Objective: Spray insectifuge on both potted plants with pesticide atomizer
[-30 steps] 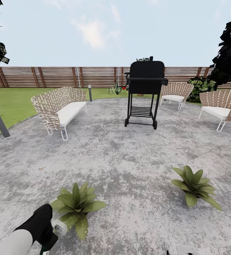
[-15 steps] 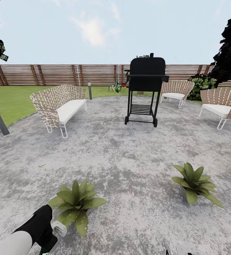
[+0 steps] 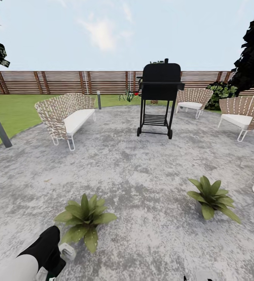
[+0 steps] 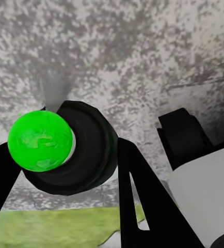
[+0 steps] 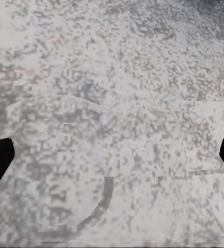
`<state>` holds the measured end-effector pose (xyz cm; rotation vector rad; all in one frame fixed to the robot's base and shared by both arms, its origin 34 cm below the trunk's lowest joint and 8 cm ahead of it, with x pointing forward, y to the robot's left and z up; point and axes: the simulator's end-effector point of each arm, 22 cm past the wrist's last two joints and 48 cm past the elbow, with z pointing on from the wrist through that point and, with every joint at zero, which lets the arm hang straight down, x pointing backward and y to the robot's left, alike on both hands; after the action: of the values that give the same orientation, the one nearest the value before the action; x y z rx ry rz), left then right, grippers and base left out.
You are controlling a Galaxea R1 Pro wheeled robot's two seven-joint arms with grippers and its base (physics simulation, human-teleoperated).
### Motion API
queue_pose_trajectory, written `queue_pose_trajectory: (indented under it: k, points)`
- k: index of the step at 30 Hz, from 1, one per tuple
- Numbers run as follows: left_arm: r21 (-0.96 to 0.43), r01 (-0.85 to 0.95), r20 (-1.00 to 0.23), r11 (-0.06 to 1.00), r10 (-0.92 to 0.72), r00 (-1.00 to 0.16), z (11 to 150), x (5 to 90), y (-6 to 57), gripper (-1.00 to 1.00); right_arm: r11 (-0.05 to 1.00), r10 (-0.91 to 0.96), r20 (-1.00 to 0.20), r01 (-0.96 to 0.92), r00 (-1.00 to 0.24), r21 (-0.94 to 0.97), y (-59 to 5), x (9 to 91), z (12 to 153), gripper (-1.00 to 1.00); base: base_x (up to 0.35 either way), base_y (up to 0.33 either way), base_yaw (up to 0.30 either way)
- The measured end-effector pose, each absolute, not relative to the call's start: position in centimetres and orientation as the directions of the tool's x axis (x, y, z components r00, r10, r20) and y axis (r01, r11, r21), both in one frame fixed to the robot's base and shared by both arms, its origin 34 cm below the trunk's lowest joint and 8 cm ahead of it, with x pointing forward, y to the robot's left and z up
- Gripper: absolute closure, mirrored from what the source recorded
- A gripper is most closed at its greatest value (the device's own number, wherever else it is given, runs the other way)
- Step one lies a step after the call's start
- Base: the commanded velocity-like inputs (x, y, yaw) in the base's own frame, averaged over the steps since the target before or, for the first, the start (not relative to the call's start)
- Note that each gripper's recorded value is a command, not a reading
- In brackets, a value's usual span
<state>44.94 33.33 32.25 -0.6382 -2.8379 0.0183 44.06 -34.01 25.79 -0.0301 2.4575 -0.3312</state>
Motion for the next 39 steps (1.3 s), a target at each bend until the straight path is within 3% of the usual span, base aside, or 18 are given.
queue_pose_trajectory:
  k: [7, 14, 22, 31, 39]
  points:
    - [-0.063, 0.419, 0.220, 0.906, 0.422, -0.879, 32.3, 45.0, 33.3, 1.00, 0.968, -0.104, -0.606, 0.061, -0.788, -0.244, -34.0, 44.1, 25.8, -1.00, -0.234, 0.000, 0.000]
    - [-0.049, 0.422, 0.214, 0.905, 0.422, -0.881, 32.3, 45.3, 33.3, 1.00, 0.968, -0.103, -0.607, 0.060, -0.788, -0.243, -33.9, 44.1, 25.8, -1.00, -0.016, 0.000, 0.000]
    - [0.017, 0.450, 0.118, 0.893, 0.445, -0.888, 33.5, 49.5, 30.6, 1.00, 0.968, -0.103, -0.607, 0.060, -0.788, -0.243, -33.9, 44.1, 25.8, -1.00, 0.000, 0.000, 0.000]
    - [-0.006, 0.423, 0.079, 0.906, 0.422, -0.903, 33.7, 50.3, 29.8, 1.00, 0.968, -0.103, -0.607, 0.060, -0.788, -0.243, -33.9, 44.1, 25.8, -1.00, -0.003, 0.000, 0.000]
    - [0.003, 0.421, 0.081, 0.907, 0.419, -0.904, 33.9, 50.4, 30.5, 1.00, 0.969, -0.102, -0.606, 0.060, -0.789, -0.240, -33.7, 44.1, 25.8, -1.00, -0.257, 0.102, -0.034]
